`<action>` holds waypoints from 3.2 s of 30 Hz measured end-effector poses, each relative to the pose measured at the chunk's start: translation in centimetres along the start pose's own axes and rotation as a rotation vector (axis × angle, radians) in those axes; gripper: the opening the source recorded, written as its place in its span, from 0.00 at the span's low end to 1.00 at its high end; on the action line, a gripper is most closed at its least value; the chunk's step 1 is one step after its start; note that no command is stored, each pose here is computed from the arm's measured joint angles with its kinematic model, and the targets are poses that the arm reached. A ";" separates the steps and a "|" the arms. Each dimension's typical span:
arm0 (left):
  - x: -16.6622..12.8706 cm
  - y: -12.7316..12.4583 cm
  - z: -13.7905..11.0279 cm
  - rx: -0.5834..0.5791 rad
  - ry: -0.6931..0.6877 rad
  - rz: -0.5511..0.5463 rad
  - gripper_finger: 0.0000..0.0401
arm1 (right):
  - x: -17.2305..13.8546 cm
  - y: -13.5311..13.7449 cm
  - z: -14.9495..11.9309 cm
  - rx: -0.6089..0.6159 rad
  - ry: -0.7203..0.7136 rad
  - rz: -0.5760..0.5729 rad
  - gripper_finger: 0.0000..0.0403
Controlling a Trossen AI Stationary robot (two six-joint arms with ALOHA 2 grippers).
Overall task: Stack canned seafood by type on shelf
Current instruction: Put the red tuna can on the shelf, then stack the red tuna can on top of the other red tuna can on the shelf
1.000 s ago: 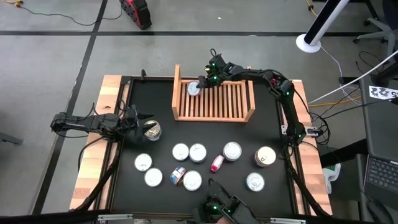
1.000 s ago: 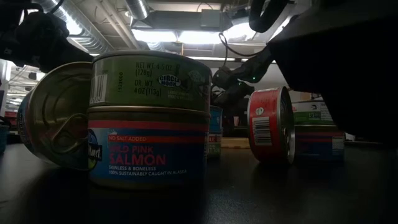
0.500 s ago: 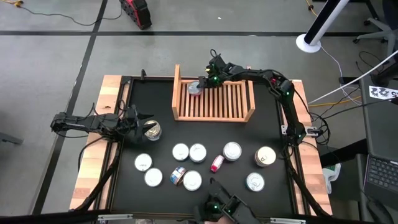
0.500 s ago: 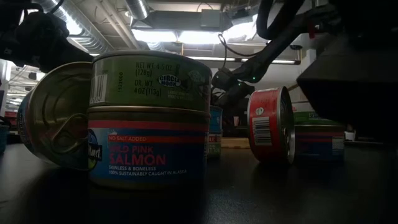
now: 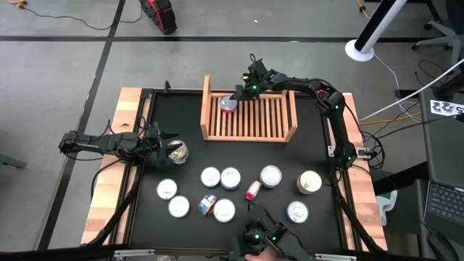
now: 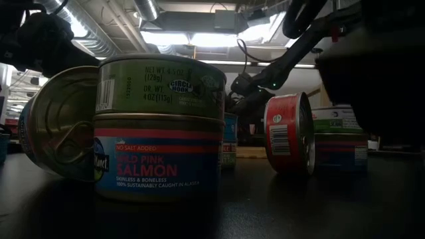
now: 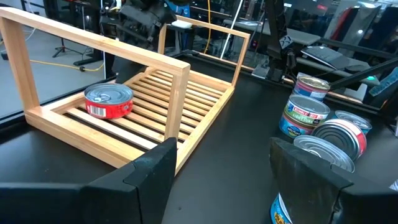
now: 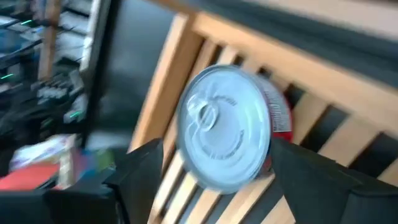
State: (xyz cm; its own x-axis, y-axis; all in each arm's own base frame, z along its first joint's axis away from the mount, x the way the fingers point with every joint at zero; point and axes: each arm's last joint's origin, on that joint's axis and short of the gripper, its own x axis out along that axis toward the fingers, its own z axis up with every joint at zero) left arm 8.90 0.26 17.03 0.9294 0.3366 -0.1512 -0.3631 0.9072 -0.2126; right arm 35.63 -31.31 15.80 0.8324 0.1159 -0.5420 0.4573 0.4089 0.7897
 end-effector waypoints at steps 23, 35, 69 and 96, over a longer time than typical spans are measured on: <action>0.0 0.0 0.0 0.000 0.000 0.000 0.62 | -6.1 9.4 -1.3 -0.306 0.191 0.461 0.68; 0.0 0.0 0.0 0.000 0.000 0.000 0.62 | -7.0 20.7 -14.3 -0.951 0.427 0.405 0.68; 0.0 0.0 0.0 0.000 0.000 0.000 0.62 | -0.8 22.3 -34.3 -1.672 0.705 0.082 0.68; 0.0 0.0 0.0 0.000 0.000 0.000 0.62 | 0.5 19.0 -35.4 -1.676 0.693 0.088 0.68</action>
State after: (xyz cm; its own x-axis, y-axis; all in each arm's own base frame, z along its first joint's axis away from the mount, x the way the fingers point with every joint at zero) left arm 8.90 0.25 17.03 0.9296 0.3362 -0.1510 -0.3627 0.9073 -0.2128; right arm 33.66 8.61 20.31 0.3674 0.3202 -0.8732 -0.7045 0.7087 -0.0365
